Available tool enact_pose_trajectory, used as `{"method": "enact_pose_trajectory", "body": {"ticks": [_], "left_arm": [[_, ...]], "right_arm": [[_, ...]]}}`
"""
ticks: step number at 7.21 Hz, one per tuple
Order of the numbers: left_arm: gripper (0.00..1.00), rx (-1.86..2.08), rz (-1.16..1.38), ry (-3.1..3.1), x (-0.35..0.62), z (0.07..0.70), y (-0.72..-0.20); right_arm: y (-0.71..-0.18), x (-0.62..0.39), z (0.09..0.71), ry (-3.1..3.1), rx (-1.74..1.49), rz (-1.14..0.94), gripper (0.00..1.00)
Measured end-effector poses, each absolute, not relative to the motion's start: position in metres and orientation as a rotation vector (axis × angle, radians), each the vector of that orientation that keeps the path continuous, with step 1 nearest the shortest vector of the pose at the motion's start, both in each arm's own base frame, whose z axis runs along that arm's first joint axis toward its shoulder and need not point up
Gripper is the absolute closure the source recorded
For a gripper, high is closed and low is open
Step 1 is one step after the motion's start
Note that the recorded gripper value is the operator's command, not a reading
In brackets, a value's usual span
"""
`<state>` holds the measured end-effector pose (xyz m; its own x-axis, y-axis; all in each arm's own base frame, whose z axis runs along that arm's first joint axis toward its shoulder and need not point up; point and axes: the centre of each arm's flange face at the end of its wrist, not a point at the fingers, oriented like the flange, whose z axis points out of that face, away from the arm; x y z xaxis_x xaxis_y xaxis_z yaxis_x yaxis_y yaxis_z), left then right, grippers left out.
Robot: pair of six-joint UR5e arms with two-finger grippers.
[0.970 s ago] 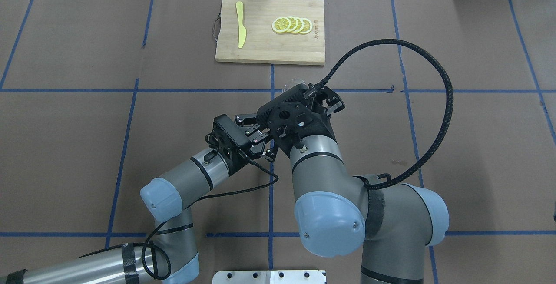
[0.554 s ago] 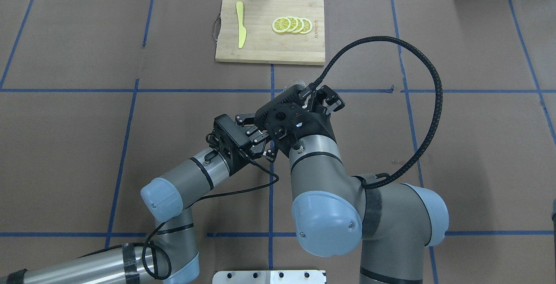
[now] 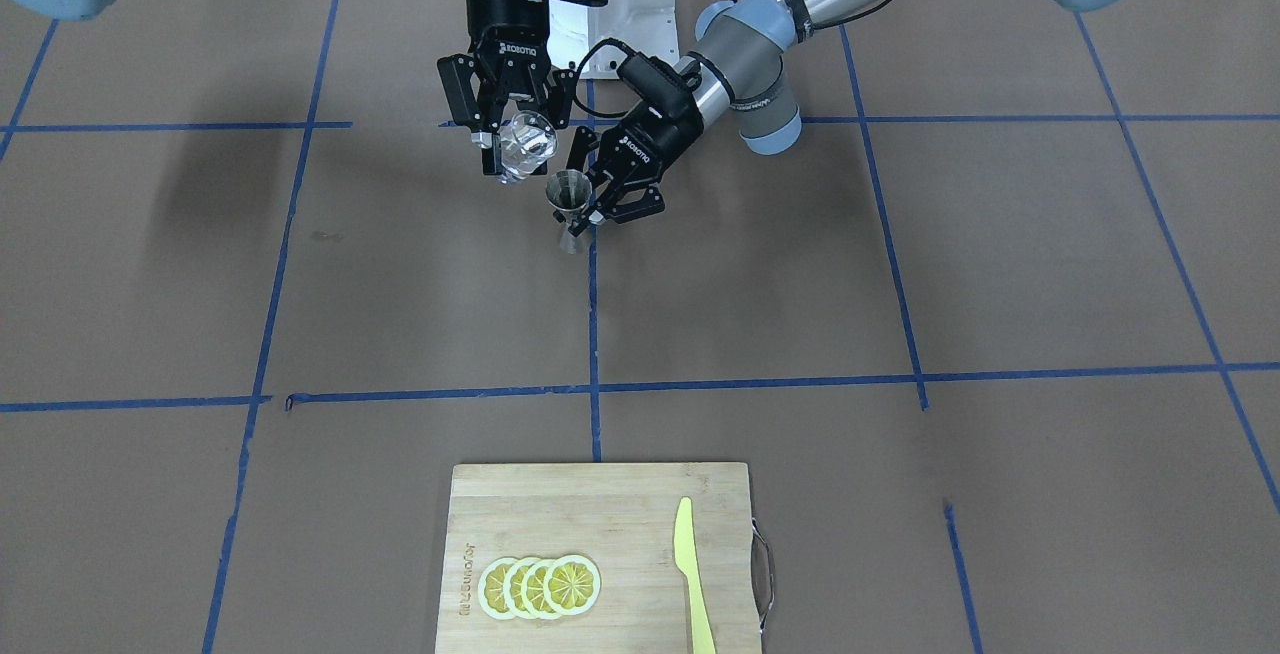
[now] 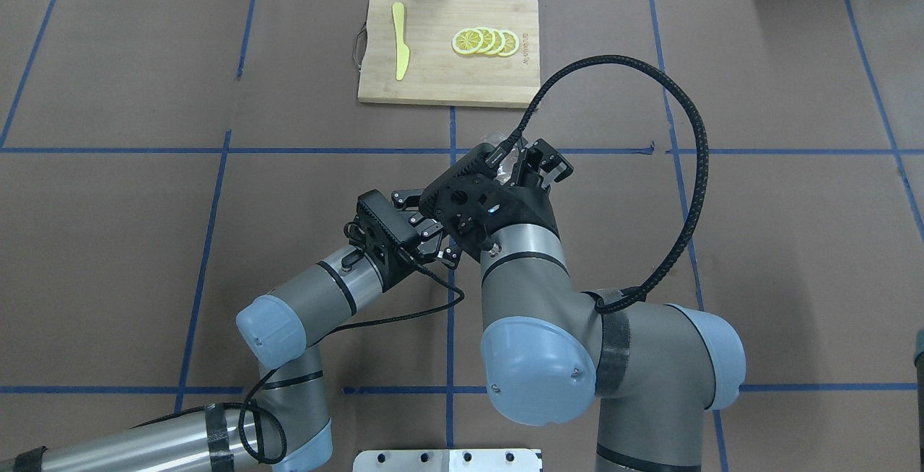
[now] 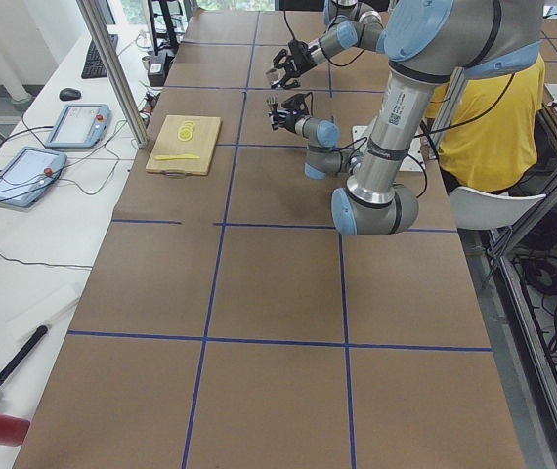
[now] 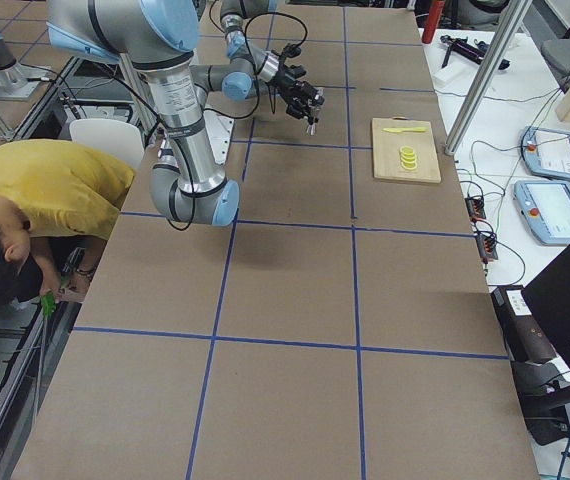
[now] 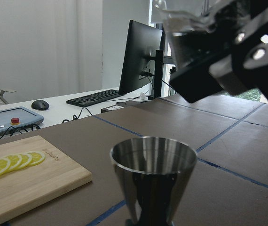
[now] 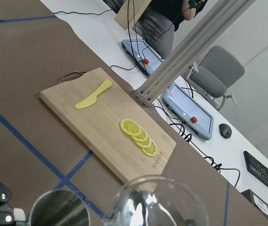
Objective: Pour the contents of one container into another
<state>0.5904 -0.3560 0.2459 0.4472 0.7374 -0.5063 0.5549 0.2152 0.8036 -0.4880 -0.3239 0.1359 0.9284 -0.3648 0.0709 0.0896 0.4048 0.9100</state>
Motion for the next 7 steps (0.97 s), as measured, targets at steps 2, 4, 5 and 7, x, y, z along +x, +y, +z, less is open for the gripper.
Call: {"method": "enact_pose_trajectory", "body": {"ticks": [2, 4, 5, 7], "left_arm": [[1.0, 1.451, 0.184, 1.219, 0.5925, 0.2442, -0.3532], [1.0, 1.451, 0.183, 1.225, 0.5943, 0.2411, -0.3512], [1.0, 1.451, 0.184, 1.227, 0.595, 0.2401, -0.3503], [1.0, 1.452, 0.183, 1.233, 0.5963, 0.2368, -0.3489]], "right_arm": [[-0.3246, -0.4884, 0.1369, -0.249, 1.126, -0.313, 0.9], [-0.3252, -0.4884, 0.1387, -0.224, 1.125, -0.325, 0.9], [-0.3254, -0.488, 0.1386, -0.215, 1.128, -0.331, 0.9], [-0.3257, -0.488, 0.1387, -0.2, 1.132, -0.344, 0.9]]}}
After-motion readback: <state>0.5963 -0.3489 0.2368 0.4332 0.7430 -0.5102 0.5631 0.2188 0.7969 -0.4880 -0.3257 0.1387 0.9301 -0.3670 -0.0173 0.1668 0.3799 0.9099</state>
